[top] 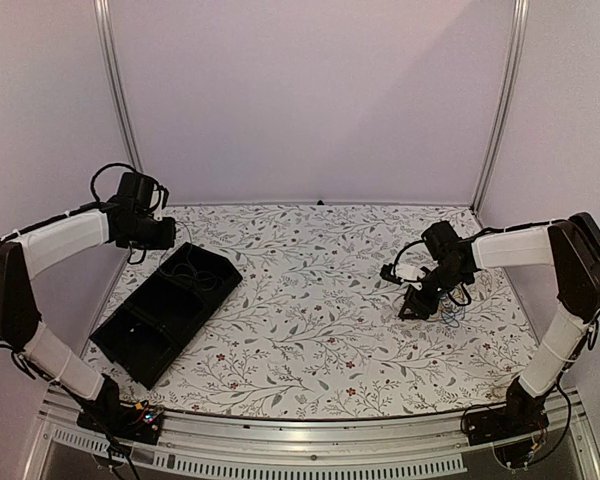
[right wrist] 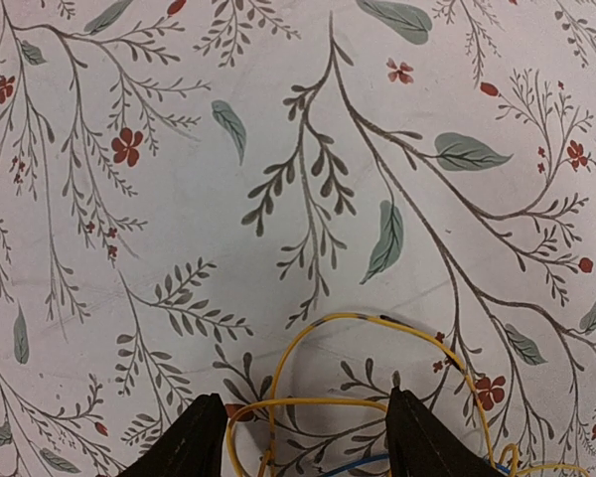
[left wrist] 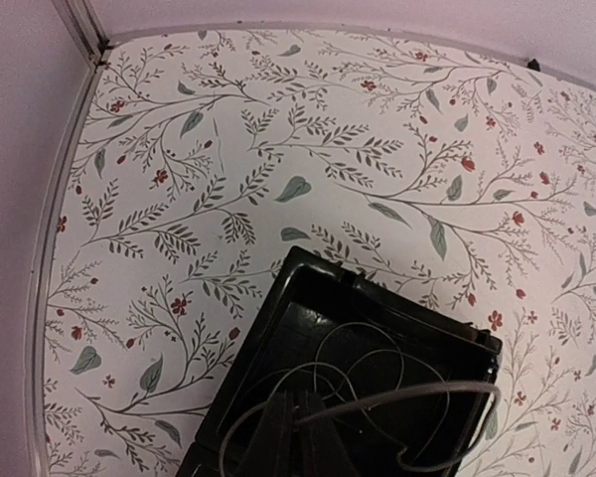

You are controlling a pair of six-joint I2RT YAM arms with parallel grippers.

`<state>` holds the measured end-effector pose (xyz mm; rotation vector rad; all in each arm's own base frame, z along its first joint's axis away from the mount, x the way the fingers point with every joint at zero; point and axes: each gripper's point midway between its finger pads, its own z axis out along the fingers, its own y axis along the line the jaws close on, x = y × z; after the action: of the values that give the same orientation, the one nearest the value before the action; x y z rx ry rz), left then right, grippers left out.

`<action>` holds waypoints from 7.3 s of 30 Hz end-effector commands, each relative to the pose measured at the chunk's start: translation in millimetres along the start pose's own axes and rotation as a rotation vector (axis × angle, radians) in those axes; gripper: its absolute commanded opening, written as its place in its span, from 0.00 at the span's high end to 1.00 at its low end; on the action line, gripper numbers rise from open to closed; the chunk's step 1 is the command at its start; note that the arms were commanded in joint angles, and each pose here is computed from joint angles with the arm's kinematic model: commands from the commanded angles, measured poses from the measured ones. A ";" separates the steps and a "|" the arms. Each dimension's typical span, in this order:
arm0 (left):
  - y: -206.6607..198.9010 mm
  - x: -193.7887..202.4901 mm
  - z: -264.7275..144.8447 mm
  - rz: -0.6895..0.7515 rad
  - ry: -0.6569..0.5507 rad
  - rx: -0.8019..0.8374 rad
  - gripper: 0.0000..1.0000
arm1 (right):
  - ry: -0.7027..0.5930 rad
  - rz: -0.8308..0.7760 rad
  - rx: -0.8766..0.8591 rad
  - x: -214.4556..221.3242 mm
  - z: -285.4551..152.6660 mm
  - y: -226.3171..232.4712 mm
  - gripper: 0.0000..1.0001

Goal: Untangle the cables

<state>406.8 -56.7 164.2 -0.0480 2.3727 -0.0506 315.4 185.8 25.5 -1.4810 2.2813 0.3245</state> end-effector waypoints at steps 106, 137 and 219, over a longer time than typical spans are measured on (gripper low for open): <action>-81.4 72.0 66.0 0.178 0.256 0.238 0.88 | 0.102 0.004 -0.095 25.2 21.4 18.0 0.41; -73.1 35.1 6.1 0.113 0.131 0.211 0.07 | -0.051 -0.005 -0.022 -18.8 -25.0 7.5 0.41; -593.6 33.2 -77.7 0.233 -0.624 1.142 0.28 | -0.692 -0.052 0.058 -133.6 -317.3 18.2 1.00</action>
<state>335.8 -623.7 251.4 0.6985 1.4456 -0.9934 306.4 157.6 314.3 -1.1412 1.8394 0.4987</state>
